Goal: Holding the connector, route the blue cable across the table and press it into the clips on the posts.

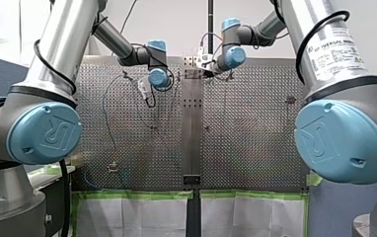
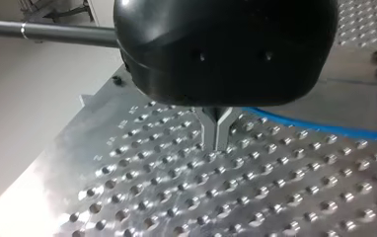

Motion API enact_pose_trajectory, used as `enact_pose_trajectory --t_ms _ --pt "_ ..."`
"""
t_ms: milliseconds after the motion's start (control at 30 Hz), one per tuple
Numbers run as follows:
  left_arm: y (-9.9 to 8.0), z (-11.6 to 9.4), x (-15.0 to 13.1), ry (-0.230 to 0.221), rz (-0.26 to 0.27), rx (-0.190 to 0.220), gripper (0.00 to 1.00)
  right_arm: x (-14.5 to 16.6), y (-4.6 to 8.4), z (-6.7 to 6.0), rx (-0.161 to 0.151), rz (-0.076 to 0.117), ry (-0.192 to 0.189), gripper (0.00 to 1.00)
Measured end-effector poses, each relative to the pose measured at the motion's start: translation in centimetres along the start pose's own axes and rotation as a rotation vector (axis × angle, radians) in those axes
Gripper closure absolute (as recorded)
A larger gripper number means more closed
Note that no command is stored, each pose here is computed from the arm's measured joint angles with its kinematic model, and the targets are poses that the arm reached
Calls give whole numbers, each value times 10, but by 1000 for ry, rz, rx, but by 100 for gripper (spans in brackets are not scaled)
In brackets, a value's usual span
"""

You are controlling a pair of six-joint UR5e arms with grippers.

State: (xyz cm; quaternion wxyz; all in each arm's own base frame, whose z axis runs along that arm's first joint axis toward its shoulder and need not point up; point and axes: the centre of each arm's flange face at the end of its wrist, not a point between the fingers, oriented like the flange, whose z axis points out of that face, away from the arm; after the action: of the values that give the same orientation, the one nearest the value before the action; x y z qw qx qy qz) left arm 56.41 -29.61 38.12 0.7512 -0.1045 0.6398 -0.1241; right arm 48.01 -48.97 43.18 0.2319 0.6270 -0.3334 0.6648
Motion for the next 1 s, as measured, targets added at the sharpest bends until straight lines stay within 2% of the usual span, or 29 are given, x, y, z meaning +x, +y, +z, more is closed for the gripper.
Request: enact_pose_trajectory --t_ms 233,267,300,367,400,433,467,600,633,667,1000 --pt "4 7 -8 -2 0 -12 100 0 14 3 -8 4 1 100" --pt "4 7 -8 1 -1 -13 91 0 15 3 -9 4 1 100" --pt "5 7 -7 5 -5 -15 91 0 17 3 -10 4 0 100" --pt "5 6 -6 13 -7 -17 53 0 18 3 -12 4 0 100" --pt "5 5 -6 19 -8 -18 53 0 19 3 -13 4 0 100" --pt "5 4 -5 23 -7 -19 38 0 20 3 -12 4 0 100" --pt "5 4 -5 27 -6 -19 32 0 20 3 -12 4 0 100" --pt "3 2 -4 37 -3 -17 32 0 23 3 -12 4 0 100" --pt "3 1 -4 38 -3 -17 22 0 23 3 -12 5 0 100" --pt "3 1 -4 39 -2 -16 0 0 24 3 -13 5 -1 100" --pt "-11 -19 -2 92 45 -11 0 0 29 3 -20 5 -3 100"
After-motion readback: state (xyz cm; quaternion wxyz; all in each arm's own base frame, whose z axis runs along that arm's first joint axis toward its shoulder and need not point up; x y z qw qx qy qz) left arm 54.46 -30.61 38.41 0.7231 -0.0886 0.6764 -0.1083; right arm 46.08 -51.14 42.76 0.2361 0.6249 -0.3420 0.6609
